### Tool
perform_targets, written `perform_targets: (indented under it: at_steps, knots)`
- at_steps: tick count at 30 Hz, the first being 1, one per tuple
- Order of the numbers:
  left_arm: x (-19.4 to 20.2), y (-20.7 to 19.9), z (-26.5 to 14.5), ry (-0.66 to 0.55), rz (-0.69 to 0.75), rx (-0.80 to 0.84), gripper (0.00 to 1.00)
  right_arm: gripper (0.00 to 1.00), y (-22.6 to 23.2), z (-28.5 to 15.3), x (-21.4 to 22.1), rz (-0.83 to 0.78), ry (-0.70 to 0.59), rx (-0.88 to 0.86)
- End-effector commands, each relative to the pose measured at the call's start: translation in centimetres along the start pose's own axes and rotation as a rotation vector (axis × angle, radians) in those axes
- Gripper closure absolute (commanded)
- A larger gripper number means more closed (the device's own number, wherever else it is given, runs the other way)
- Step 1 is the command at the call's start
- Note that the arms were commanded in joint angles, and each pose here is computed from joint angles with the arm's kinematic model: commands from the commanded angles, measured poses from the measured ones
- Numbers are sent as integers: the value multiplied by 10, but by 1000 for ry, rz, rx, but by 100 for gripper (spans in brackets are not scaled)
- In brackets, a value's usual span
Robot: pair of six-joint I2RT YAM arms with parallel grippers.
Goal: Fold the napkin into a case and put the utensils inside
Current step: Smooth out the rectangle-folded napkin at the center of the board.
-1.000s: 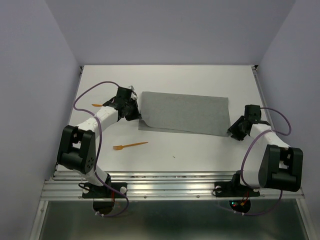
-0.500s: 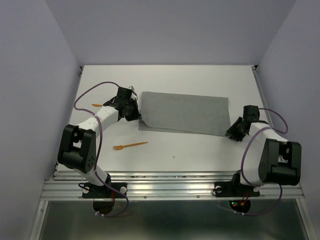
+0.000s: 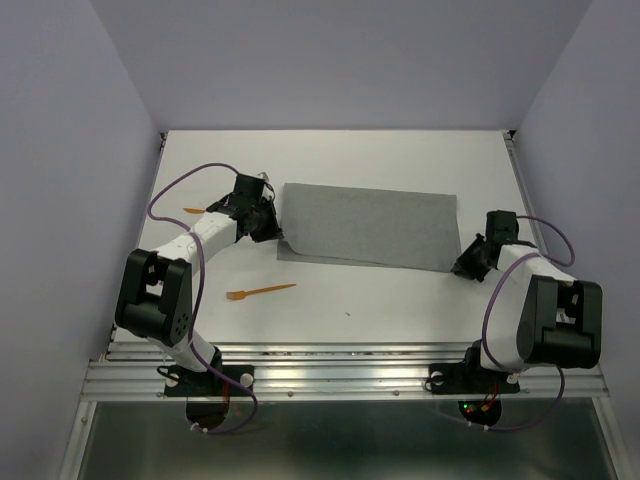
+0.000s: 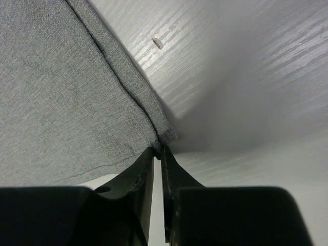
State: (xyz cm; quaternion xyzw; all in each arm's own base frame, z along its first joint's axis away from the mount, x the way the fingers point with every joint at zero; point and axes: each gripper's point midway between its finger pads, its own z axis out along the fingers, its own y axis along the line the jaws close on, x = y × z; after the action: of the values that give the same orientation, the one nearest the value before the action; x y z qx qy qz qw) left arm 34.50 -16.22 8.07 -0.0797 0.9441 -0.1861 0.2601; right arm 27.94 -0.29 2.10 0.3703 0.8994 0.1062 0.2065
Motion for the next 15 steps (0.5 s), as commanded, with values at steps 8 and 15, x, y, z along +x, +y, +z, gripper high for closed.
perform_targets:
  at_steps: [8, 15]
  knots:
    - [-14, -6, -4, -34, 26, 10, 100, 99, 5, -12, -14, -6, -54, -6]
    - [-25, -15, -13, -60, 30, 29, 100, 99, 23, -44, -57, -17, -197, -11]
